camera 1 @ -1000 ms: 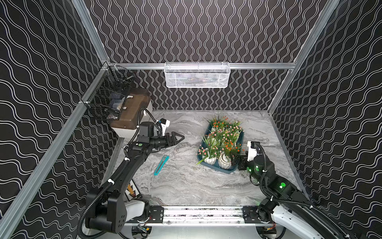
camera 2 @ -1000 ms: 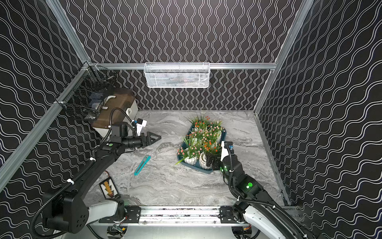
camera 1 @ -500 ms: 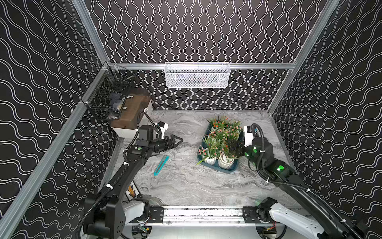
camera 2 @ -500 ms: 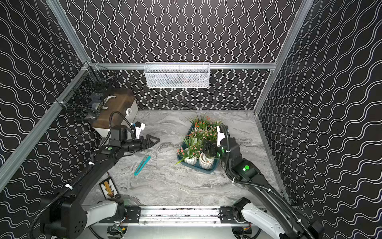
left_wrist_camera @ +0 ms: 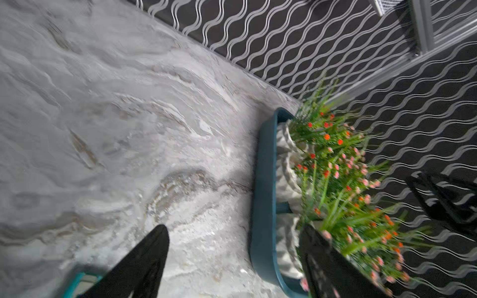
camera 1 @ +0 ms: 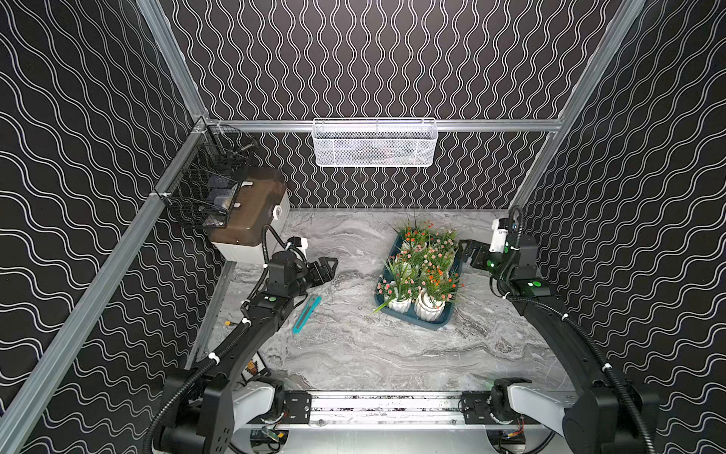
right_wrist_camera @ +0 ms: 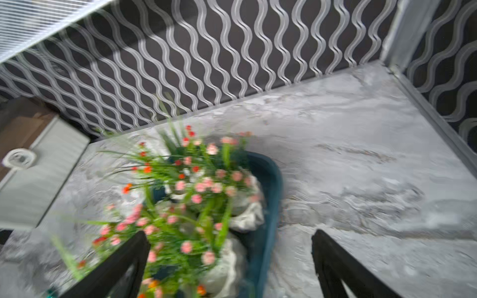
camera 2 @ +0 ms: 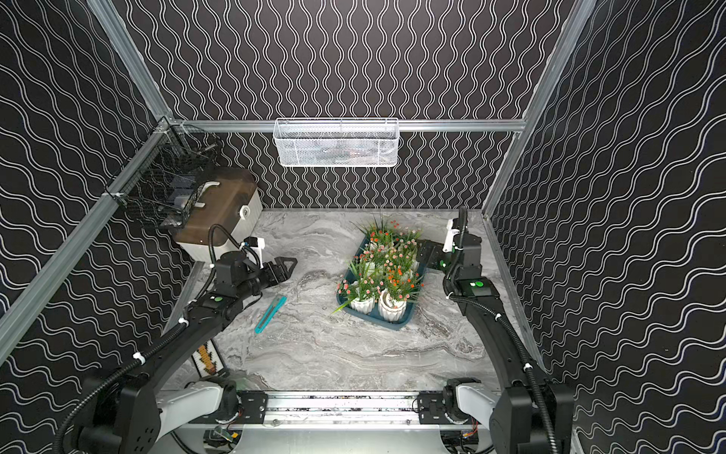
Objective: Put the potted gypsophila into the storage box
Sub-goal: Reset both arms
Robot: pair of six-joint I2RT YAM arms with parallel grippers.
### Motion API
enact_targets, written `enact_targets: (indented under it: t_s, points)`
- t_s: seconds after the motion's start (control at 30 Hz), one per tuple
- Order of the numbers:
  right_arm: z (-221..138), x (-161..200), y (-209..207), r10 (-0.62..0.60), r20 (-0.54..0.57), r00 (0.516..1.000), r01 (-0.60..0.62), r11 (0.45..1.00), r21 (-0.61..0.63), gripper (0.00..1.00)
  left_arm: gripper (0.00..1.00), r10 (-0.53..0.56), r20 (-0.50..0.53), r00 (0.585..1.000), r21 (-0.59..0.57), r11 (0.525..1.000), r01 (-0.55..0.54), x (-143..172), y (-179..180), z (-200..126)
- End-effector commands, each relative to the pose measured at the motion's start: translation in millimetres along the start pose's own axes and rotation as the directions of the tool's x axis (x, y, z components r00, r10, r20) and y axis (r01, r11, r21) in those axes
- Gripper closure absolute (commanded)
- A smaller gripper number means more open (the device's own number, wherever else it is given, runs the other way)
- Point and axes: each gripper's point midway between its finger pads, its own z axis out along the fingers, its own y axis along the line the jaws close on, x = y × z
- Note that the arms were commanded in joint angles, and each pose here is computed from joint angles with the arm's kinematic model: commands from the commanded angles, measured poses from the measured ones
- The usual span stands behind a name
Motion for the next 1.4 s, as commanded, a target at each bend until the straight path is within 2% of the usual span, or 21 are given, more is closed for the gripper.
enact_targets:
  t_s: [0.0, 0.13, 0.2, 0.3, 0.4, 0.47, 0.6, 0.67, 0.8, 1.03, 1.3, 1.33, 1.37]
  points:
    - [5, -4, -23, 0.045, 0.047, 0.998, -0.046, 0.999, 0.026, 0.00, 0.16, 0.156, 0.146, 0.977, -0.166, 0.977, -0.131, -36, 22, 3]
    - [12, 14, -75, 0.088, 0.064, 0.994, -0.097, 0.982, 0.165, 0.00, 0.15, 0.278, 0.152, 0.948, -0.325, 0.920, -0.218, -47, 47, 4]
    - [15, 26, -98, 0.104, 0.068, 0.992, -0.116, 0.967, 0.226, 0.00, 0.13, 0.370, 0.155, 0.916, -0.415, 0.865, -0.280, -51, 62, 0]
    - [23, 36, -109, 0.105, 0.085, 0.991, -0.122, 0.962, 0.244, 0.00, 0.10, 0.477, 0.145, 0.867, -0.528, 0.778, -0.340, -51, 84, -9]
    - [28, 40, -114, 0.083, 0.098, 0.992, -0.106, 0.961, 0.255, 0.00, 0.06, 0.546, 0.152, 0.824, -0.564, 0.732, -0.382, -43, 96, -11]
    - [30, 41, -116, 0.073, 0.110, 0.991, -0.100, 0.960, 0.262, 0.00, 0.05, 0.574, 0.150, 0.805, -0.548, 0.726, -0.416, -33, 100, -5]
    - [35, 50, -106, -0.062, 0.153, 0.986, 0.021, 0.967, 0.255, 0.00, 0.04, 0.579, 0.068, 0.812, -0.528, 0.712, -0.463, -15, 112, 13]
    - [37, 54, -99, -0.113, 0.160, 0.981, 0.068, 0.963, 0.261, 0.00, 0.03, 0.590, 0.066, 0.804, -0.524, 0.707, -0.476, -9, 116, 16]
    - [45, 66, -98, -0.119, 0.144, 0.982, 0.078, 0.962, 0.262, 0.00, 0.01, 0.618, 0.105, 0.779, -0.520, 0.702, -0.487, -2, 120, 19]
    - [51, 78, -98, -0.156, 0.196, 0.968, 0.106, 0.965, 0.242, 0.00, 0.01, 0.621, 0.100, 0.777, -0.516, 0.700, -0.493, 8, 128, 26]
    - [60, 93, -102, -0.156, 0.197, 0.968, 0.109, 0.967, 0.232, 0.00, 0.01, 0.617, 0.111, 0.779, -0.520, 0.704, -0.484, 16, 135, 26]
    - [60, 96, -103, -0.155, 0.197, 0.968, 0.108, 0.967, 0.232, 0.00, 0.01, 0.629, 0.124, 0.768, -0.525, 0.698, -0.487, 15, 135, 28]
    - [62, 99, -104, -0.153, 0.196, 0.969, 0.105, 0.967, 0.233, 0.00, 0.01, 0.620, 0.109, 0.777, -0.517, 0.703, -0.488, 18, 136, 29]
